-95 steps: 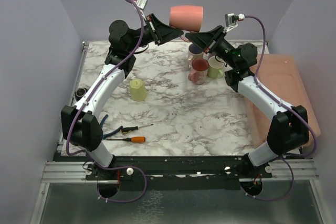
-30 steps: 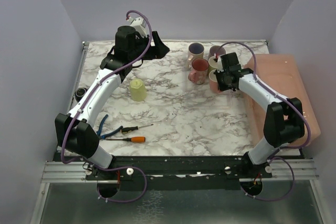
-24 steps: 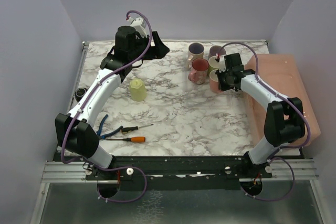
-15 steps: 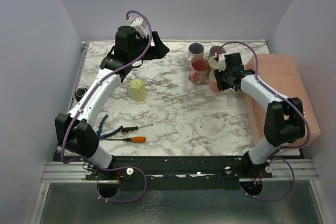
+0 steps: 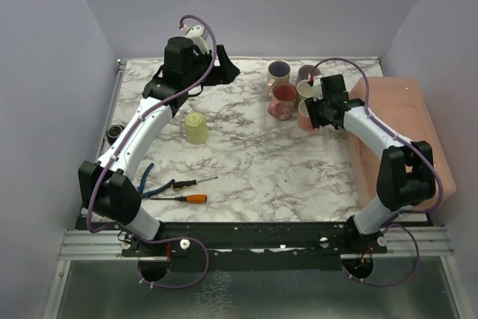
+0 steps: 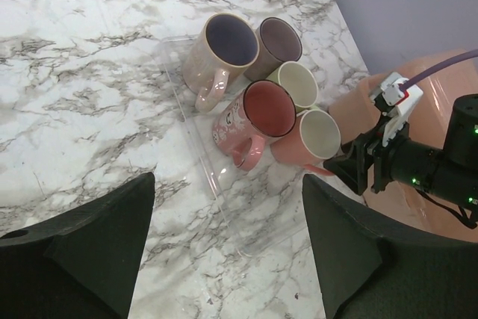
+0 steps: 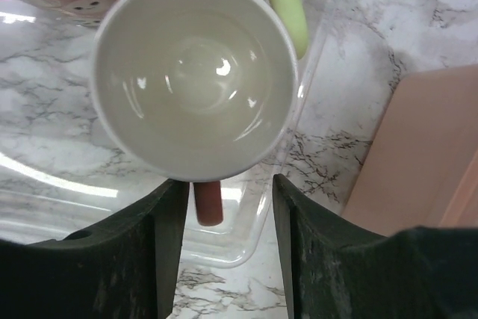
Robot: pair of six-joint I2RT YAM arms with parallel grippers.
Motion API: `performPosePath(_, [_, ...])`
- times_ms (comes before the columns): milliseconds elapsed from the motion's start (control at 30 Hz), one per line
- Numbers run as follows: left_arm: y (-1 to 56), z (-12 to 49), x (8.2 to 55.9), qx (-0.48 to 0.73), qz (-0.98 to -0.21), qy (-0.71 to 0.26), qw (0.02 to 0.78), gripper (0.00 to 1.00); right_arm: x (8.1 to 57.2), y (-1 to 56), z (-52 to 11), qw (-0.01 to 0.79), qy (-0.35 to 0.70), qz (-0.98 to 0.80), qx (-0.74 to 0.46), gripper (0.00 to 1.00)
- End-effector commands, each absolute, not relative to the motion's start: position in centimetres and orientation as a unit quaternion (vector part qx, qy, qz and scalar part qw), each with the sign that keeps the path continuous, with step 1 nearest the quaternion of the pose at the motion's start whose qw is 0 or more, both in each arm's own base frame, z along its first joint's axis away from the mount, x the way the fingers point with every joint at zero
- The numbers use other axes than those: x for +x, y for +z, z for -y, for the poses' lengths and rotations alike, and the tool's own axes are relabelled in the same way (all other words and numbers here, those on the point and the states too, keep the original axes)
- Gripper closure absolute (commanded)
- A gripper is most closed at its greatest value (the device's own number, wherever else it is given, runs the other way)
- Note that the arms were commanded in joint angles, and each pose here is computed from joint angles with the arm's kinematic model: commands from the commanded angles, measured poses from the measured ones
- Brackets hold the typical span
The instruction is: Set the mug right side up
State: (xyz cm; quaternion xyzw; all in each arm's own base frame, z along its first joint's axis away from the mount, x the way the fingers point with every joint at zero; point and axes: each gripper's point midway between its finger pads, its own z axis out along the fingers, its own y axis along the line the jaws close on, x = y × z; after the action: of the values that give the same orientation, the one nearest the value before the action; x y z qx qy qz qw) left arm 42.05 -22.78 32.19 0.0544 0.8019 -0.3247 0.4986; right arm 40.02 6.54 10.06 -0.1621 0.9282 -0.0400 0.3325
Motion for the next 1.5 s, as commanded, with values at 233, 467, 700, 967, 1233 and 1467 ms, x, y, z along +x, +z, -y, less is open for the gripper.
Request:
performPosePath(233, [32.4,22.4,43.0,0.049,-0.802,-0.309,0.508,0.19,39.1,16.1,-11.5,0.369,0.111,-0.911,-0.150,0.47])
performPosePath(467, [29.5,20.4,43.1,0.024,-0.829,-0.255,0.498,0.18,38.1,14.9,-12.8,0.335,0.155,-0.924,-0.102,0.48])
performPosePath(700, [24.1,15.6,41.9,-0.024,-0.882,-0.125,0.453,0.01,37.9,11.5,-11.1,0.291,0.110,-0.949,-0.039,0.48])
performPosePath(967, [18.8,11.6,40.3,-0.068,-0.917,-0.015,0.392,0.01,38.6,10.1,-9.0,0.288,0.050,-0.956,-0.010,0.48])
performPosePath(1233, [16.5,5.2,40.3,-0.125,-0.918,0.090,0.365,0.01,38.4,11.5,-11.4,0.297,0.114,-0.947,-0.048,0.48])
performPosePath(1467, [15.4,-0.1,40.1,-0.178,-0.915,0.117,0.341,0.08,38.3,13.8,-13.0,0.316,0.165,-0.933,-0.053,0.48])
